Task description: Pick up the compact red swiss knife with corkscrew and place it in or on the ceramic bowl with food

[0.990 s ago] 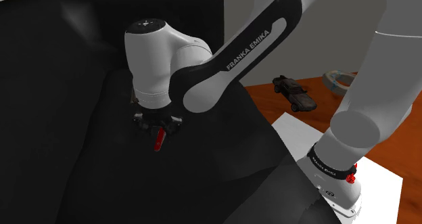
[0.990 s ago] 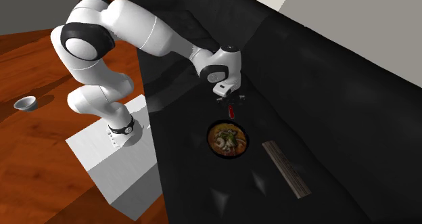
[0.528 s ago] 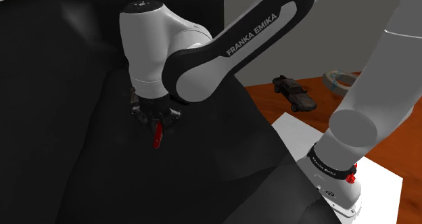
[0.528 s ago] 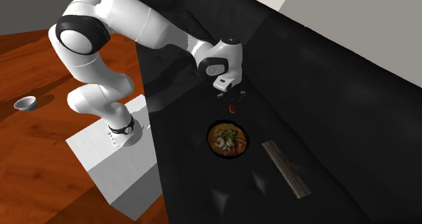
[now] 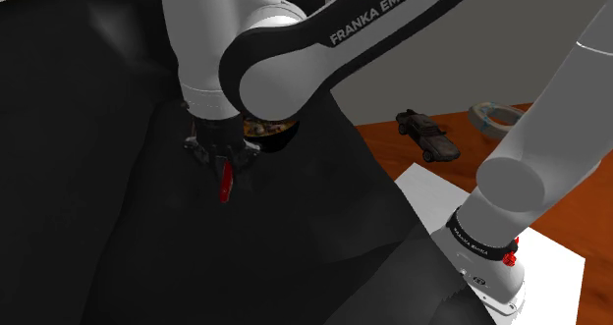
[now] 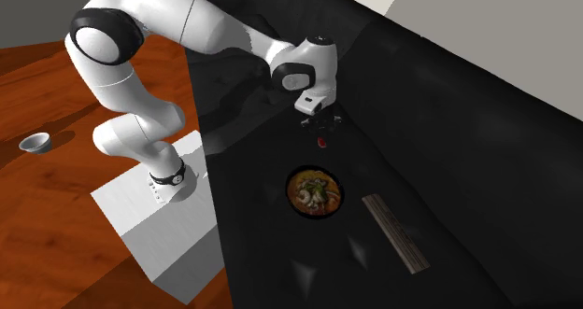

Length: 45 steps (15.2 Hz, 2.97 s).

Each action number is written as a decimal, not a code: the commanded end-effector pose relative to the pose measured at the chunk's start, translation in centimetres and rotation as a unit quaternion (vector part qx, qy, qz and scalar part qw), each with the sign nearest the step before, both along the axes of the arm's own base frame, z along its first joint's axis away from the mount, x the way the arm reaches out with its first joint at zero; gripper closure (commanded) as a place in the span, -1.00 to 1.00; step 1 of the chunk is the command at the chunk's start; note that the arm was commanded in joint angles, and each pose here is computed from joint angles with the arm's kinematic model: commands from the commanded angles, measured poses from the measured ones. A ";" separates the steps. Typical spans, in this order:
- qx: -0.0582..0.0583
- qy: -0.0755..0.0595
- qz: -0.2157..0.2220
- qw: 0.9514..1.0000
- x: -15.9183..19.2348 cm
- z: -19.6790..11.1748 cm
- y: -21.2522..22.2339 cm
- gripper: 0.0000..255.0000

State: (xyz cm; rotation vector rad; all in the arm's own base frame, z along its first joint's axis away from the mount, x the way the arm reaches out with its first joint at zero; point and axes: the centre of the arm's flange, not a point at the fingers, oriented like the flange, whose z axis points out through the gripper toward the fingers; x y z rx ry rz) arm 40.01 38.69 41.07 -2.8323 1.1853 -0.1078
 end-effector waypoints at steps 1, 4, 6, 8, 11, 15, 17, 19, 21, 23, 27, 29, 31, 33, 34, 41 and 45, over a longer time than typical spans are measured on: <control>0.000 0.000 0.000 1.000 -0.1 1.0 -0.1 1.00; 0.000 0.000 0.000 1.000 -0.1 2.6 -0.1 1.00; 0.000 0.000 0.000 1.000 -0.1 3.6 -0.1 1.00; 0.000 0.000 0.000 1.000 -0.1 4.7 -0.1 1.00; 0.000 0.000 0.000 1.000 -0.1 6.3 -0.1 1.00; 0.000 0.000 0.000 1.000 -0.1 8.4 -0.1 1.00; 0.000 0.000 0.000 1.000 -0.1 9.4 -0.1 1.00; 0.000 0.000 0.000 1.000 -0.1 10.5 -0.1 1.00; 0.000 0.000 0.000 1.000 0.5 10.9 -1.2 1.00; 0.000 0.000 0.000 1.000 1.7 11.0 -3.6 1.00; 0.000 0.000 0.000 1.000 4.1 11.3 -8.3 1.00; 0.000 0.000 0.000 1.000 5.3 11.5 -10.6 1.00; 0.000 0.000 0.000 1.000 6.5 11.6 -13.0 1.00; 0.000 0.000 0.000 1.000 7.7 11.8 -15.3 1.00; 0.000 0.000 0.000 1.000 8.3 11.9 -16.5 1.00; 0.000 0.000 0.000 1.000 9.5 9.4 -18.9 1.00; 0.000 0.000 0.000 1.000 9.5 7.3 -18.9 1.00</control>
